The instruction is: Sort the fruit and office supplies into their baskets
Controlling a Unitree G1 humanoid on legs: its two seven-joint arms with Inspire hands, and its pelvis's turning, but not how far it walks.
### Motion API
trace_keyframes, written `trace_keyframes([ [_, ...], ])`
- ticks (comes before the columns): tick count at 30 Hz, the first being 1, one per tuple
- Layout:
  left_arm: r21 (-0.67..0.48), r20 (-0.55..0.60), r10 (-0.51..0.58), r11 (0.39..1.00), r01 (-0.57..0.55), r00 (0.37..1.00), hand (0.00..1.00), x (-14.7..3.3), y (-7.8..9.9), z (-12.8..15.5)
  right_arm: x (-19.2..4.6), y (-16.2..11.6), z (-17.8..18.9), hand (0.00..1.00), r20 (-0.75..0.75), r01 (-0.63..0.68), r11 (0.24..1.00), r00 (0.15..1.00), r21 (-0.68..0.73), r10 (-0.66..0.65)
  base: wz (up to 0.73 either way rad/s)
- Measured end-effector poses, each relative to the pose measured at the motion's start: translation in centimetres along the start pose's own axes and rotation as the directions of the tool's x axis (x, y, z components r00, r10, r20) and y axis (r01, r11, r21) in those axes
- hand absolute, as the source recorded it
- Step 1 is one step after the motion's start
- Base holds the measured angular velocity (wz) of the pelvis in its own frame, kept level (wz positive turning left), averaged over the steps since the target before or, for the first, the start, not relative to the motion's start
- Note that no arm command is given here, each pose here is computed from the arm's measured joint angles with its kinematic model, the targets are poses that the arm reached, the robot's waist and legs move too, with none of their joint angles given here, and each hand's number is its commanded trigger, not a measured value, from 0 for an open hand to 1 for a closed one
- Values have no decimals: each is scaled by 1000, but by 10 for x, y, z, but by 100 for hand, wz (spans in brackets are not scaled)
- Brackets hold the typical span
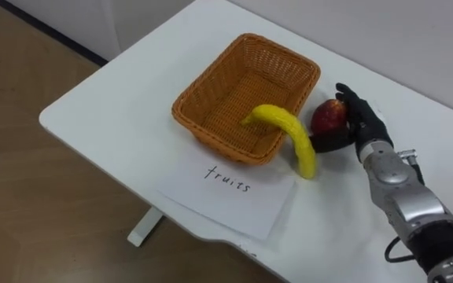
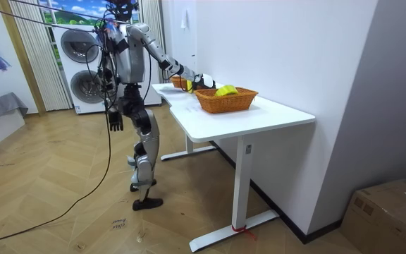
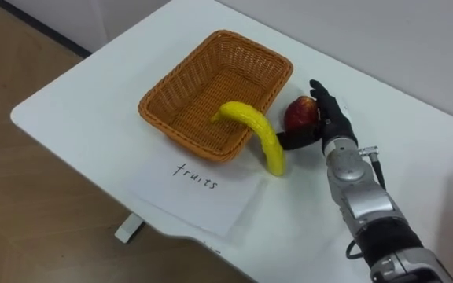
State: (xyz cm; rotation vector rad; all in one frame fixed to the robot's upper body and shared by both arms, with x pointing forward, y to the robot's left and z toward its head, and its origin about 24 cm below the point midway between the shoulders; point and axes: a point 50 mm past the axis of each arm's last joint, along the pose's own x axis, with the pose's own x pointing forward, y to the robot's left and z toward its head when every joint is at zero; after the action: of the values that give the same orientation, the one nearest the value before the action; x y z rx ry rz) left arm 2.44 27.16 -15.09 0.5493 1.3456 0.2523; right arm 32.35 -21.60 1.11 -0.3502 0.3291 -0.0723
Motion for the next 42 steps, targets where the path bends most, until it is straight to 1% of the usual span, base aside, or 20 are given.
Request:
trace_keyframes([
  [3,0,0,0,1000,0,1000,0,0,0,0,1,-1,0,0,-7,-5,1000,1000,-2,5,0],
  [4,0,0,0,1000,0,1000,0,0,0,0,1,-1,-1,25,-10,-4,1000,1000,-2,4,0],
  [5,0,-1,0,1000,0,1000,0,0,0,0,1,-1,-1,80,-10,-4,1000,1000,-3,4,0],
  [6,0,-2,0,1000,0,1000,0,0,0,0,1,-1,-1,100,-8,-4,1000,1000,-3,4,0],
  [17,-1,1,0,1000,0,1000,0,0,0,1,2,-10,2,100,2,37,999,999,-18,-37,0],
  [42,0,-1,0,1000,0,1000,0,0,0,1,2,-7,2,100,-3,8,1000,1000,-14,-8,0],
])
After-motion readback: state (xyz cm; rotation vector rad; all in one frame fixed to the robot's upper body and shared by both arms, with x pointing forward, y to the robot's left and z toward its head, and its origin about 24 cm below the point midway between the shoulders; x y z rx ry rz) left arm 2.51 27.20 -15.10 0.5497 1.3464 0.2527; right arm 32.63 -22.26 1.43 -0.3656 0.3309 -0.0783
